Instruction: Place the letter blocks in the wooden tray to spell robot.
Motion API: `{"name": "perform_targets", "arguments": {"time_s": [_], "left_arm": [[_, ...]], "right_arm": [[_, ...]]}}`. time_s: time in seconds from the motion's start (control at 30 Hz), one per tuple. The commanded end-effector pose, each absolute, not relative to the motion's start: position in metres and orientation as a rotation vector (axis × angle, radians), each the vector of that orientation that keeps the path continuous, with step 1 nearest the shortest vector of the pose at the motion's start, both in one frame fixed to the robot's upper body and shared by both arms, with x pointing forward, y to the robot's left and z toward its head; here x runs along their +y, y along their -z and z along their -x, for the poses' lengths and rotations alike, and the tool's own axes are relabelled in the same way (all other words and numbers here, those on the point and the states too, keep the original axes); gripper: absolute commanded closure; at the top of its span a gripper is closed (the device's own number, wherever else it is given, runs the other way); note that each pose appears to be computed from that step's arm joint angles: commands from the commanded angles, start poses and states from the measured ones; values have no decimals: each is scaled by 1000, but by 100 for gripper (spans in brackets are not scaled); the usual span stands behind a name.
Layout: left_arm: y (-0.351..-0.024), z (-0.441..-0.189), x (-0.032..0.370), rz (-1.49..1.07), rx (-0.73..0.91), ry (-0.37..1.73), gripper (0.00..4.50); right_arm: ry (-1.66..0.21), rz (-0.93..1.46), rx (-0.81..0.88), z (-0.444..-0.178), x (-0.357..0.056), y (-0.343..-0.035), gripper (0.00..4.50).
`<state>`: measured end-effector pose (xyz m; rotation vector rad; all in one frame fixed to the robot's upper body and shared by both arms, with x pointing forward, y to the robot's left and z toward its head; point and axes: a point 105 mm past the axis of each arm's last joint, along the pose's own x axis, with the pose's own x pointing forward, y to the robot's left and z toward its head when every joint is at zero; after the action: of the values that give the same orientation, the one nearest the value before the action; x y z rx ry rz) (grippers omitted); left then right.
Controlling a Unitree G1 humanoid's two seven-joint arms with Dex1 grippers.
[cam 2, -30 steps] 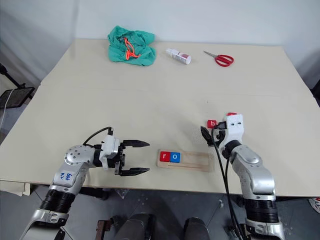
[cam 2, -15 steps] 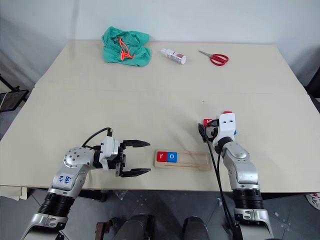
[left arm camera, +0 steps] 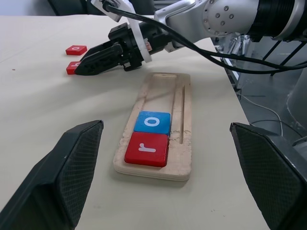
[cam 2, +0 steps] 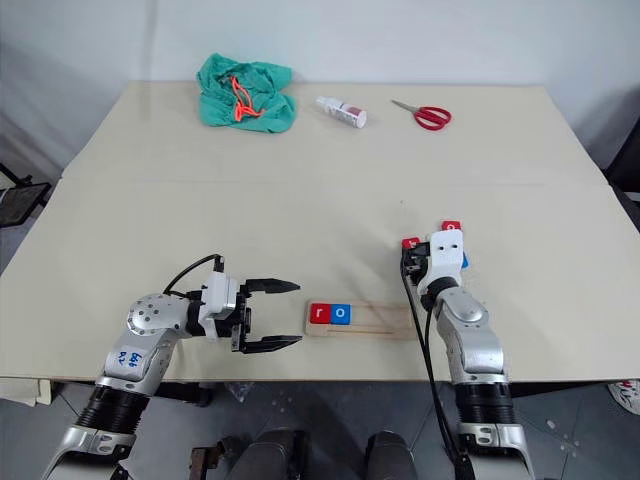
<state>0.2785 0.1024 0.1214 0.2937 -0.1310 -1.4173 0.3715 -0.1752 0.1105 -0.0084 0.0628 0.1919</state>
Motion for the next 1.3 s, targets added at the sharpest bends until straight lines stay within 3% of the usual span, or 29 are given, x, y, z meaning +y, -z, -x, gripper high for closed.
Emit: {"name": "perform_targets", "arguments": {"time_s": [0.03,0.27,0.5,0.97,1.23,1.3], "left_arm": [[-131,-276,103,-293,-178,1453,0],[-129,-283,109,-292,-163,1478,0],[-121,-286,111,-308,-134,1529,0],[-125,-298,116,-331,-175,1511,0],[-128,-300,117,-340,-182,1500,0],[-128,-301,117,-342,-185,1497,0]], "right_arm": [[-268,20,-51,-350,-173,-147,303],[-198,52,-35,-296,-194,-151,303],[-87,41,89,-251,-207,-128,303],[-20,-2,200,-234,-212,-101,303],[-46,-8,190,-236,-211,-102,24],[-77,-4,180,-237,-210,-103,4]]}}
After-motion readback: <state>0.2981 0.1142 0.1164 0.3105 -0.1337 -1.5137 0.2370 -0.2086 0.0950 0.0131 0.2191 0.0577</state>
